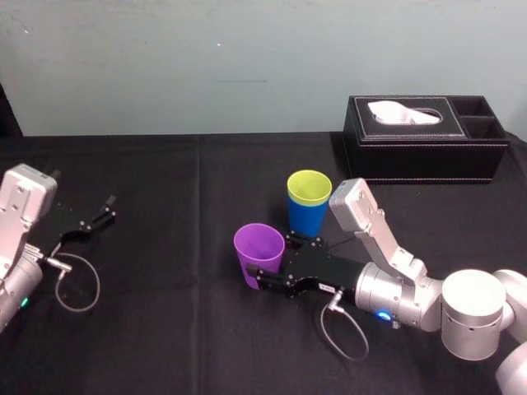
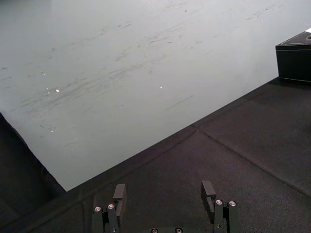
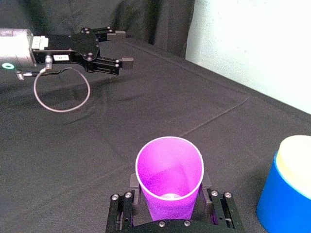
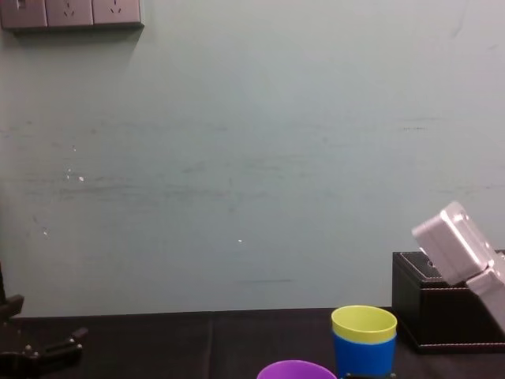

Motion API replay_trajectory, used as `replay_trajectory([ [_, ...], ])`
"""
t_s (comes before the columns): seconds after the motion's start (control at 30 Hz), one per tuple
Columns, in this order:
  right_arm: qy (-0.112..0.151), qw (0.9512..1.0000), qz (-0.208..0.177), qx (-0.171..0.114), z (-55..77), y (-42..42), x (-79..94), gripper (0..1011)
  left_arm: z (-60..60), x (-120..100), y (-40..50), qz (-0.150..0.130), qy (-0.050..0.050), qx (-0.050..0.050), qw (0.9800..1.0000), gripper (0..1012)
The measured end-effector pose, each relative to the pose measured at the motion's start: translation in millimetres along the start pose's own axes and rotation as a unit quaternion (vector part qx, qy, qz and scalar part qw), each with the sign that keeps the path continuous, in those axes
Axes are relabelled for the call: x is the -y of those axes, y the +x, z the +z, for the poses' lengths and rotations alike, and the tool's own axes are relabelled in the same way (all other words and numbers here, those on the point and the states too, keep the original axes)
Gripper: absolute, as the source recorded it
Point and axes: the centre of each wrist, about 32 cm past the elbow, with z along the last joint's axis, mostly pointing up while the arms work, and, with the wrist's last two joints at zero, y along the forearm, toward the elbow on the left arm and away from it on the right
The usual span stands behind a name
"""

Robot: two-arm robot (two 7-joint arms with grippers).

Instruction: Stack the three plastic cups sequentially using one hand.

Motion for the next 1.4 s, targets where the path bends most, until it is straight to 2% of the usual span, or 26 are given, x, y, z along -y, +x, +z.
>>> replay_trajectory([
  [0.23, 0.005, 0.9999, -0.013, 0.007, 8.5, -5.2, 11.1, 719, 0.0, 0, 0.0, 0.0, 0.0, 0.0, 1.0, 1010],
  [0.53, 0.012, 0.9991, -0.04, 0.007, 33.0, -5.7, 35.3, 720, 0.0, 0, 0.0, 0.0, 0.0, 0.0, 1.0, 1010],
  [0.93, 0.028, 0.9972, -0.069, 0.006, 64.1, 7.7, 57.6, 719, 0.0, 0, 0.0, 0.0, 0.0, 0.0, 1.0, 1010],
  [1.17, 0.035, 0.9957, -0.085, 0.01, 76.2, 15.8, 60.5, 719, 0.0, 0, 0.0, 0.0, 0.0, 0.0, 1.0, 1010],
  [1.4, 0.034, 0.9943, -0.1, 0.008, 80.2, 23.2, 55.4, 719, 0.0, 0, 0.0, 0.0, 0.0, 0.0, 1.0, 1010],
])
